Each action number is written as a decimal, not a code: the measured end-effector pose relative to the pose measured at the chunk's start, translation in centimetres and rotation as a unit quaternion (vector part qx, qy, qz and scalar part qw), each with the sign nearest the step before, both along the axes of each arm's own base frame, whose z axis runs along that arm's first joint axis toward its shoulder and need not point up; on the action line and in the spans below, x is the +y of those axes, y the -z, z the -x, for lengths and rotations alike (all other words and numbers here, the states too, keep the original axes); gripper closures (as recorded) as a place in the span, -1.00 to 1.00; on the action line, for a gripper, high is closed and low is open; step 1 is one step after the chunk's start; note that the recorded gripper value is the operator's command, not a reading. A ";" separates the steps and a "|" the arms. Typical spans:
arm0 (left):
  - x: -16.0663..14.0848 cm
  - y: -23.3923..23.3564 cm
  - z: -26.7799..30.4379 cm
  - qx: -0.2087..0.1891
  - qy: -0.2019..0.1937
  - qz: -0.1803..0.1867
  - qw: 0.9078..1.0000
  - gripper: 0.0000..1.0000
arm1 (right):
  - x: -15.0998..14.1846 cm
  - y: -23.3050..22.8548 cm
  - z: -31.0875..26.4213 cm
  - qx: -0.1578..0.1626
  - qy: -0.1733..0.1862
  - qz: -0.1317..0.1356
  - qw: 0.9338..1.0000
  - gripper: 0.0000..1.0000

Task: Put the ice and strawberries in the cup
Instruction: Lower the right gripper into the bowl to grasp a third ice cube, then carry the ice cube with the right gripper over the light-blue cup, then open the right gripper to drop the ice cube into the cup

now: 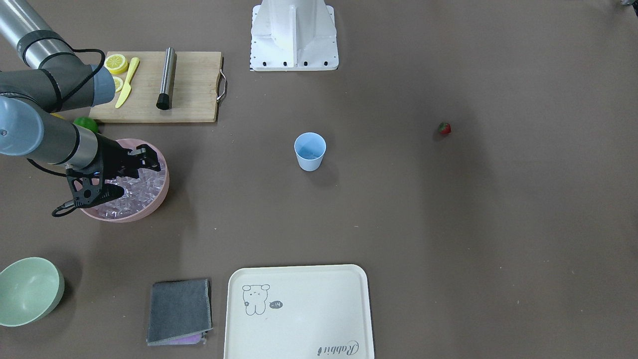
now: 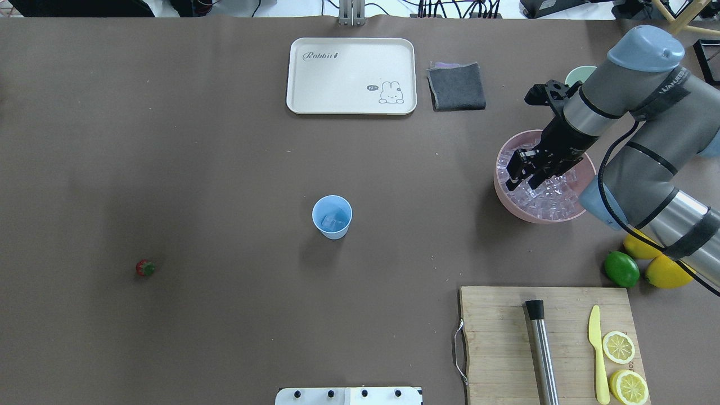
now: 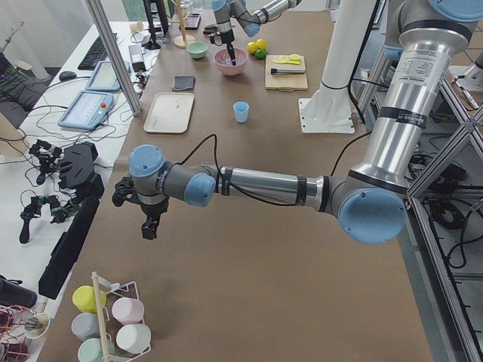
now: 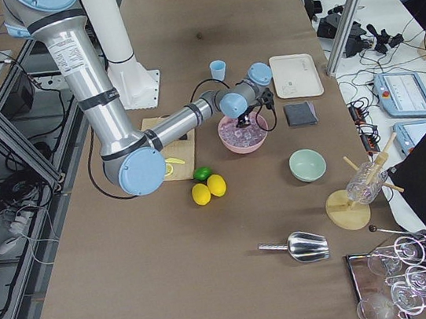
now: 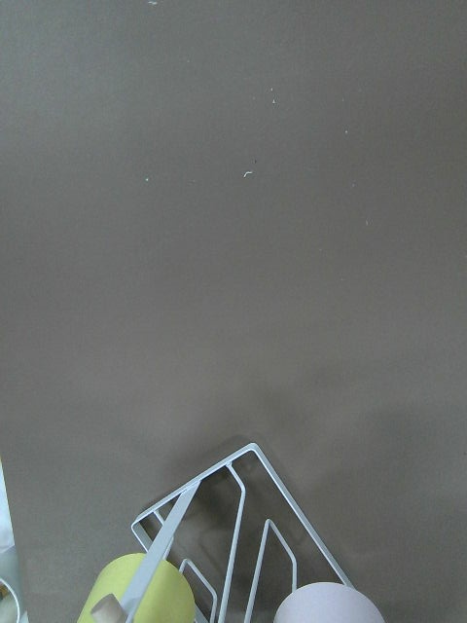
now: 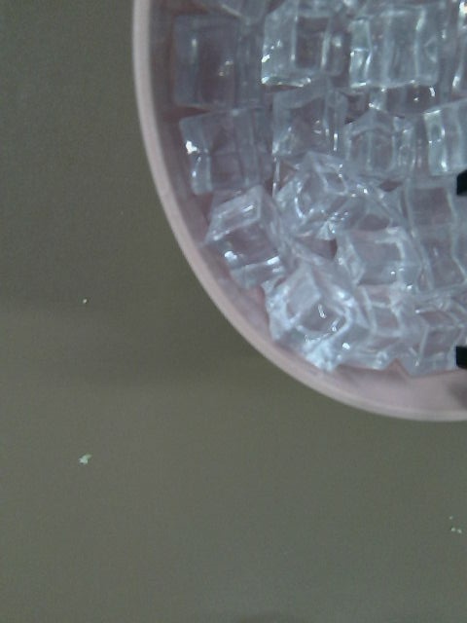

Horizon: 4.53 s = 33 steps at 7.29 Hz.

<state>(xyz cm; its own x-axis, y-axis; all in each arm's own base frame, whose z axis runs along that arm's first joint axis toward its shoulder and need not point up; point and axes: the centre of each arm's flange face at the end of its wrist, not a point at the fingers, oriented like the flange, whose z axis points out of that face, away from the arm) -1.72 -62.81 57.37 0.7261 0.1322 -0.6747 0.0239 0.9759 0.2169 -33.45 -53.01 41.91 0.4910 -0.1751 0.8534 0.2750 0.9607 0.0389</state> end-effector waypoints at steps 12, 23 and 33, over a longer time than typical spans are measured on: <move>0.1 0.0 0.0 0.000 0.000 -0.001 1.000 -0.97 | 0.6 1.1 0.4 -0.022 0.017 0.010 1.000 1.00; 0.3 -1.5 0.0 -0.001 0.000 0.014 1.000 -0.97 | 1.4 26.1 11.2 -0.065 -0.077 -0.006 0.995 1.00; 0.7 -2.9 0.1 -0.001 -0.001 0.026 1.000 -0.97 | 9.3 27.6 23.9 -0.014 -0.116 -0.024 0.993 -0.97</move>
<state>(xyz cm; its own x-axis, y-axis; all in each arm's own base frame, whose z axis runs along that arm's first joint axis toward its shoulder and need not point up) -1.79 -62.07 60.27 0.7280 0.0977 -0.6786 0.0222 0.9859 0.1657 -57.33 -43.75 14.29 0.4989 -0.1010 0.8607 0.0453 0.9949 0.0904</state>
